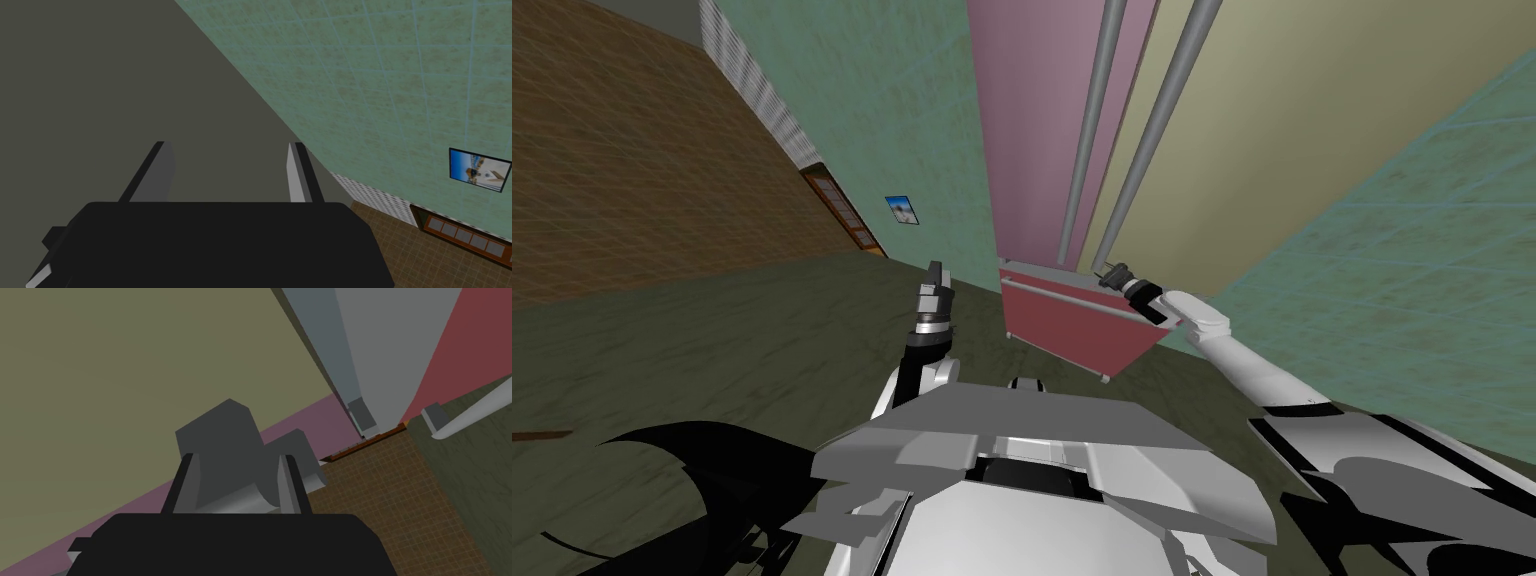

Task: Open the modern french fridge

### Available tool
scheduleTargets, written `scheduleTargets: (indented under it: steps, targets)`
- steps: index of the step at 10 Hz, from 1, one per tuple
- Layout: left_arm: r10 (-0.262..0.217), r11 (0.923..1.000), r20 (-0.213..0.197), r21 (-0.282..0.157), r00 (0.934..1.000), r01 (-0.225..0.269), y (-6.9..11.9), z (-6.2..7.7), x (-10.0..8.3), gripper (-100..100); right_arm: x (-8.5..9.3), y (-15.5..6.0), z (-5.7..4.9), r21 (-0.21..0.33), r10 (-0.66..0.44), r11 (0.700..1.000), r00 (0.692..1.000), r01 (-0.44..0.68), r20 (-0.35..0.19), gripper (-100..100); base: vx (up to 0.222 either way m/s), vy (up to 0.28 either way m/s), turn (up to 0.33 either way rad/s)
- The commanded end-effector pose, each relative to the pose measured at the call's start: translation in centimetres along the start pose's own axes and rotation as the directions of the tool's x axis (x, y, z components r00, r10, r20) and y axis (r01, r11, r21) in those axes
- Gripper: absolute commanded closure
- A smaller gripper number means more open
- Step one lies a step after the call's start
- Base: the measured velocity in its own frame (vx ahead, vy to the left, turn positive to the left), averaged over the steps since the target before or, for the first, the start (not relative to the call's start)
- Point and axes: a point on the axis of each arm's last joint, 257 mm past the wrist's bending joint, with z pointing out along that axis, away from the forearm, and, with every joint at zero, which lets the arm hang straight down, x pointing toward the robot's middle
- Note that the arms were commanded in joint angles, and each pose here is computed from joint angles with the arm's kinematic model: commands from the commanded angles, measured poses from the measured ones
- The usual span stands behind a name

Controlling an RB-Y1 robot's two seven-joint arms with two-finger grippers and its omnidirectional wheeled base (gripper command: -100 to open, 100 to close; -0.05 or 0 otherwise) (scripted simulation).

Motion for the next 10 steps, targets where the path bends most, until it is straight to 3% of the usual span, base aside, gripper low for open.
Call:
scheduleTargets:
  steps: [1,8,9,10]
  targets:
    - [0.0,1.0,0.0,0.0,1.0,0.0,0.0,0.0,0.0,0,-2.7,2.5,0.1,-0.061,0.009,0.998,0.998,-0.005,0.063,100,-0.126,-0.173,0.045]
    - [0.0,1.0,0.0,0.0,1.0,0.0,0.0,0.0,0.0,0,-11.2,8.7,-0.6,-0.214,0.053,0.977,0.965,0.004,0.257,100,-0.128,-0.18,0.031]
    - [0.0,1.0,0.0,0.0,1.0,0.0,0.0,0.0,0.0,0,-10.2,8.0,-0.3,-0.194,0.046,0.981,0.971,0.001,0.233,100,-0.082,-0.077,0.013]
    - [0.0,1.0,0.0,0.0,1.0,0.0,0.0,0.0,0.0,0,-12.8,10.2,-1.0,-0.248,0.066,0.969,0.954,0.009,0.292,100,-0.08,-0.199,0.01]
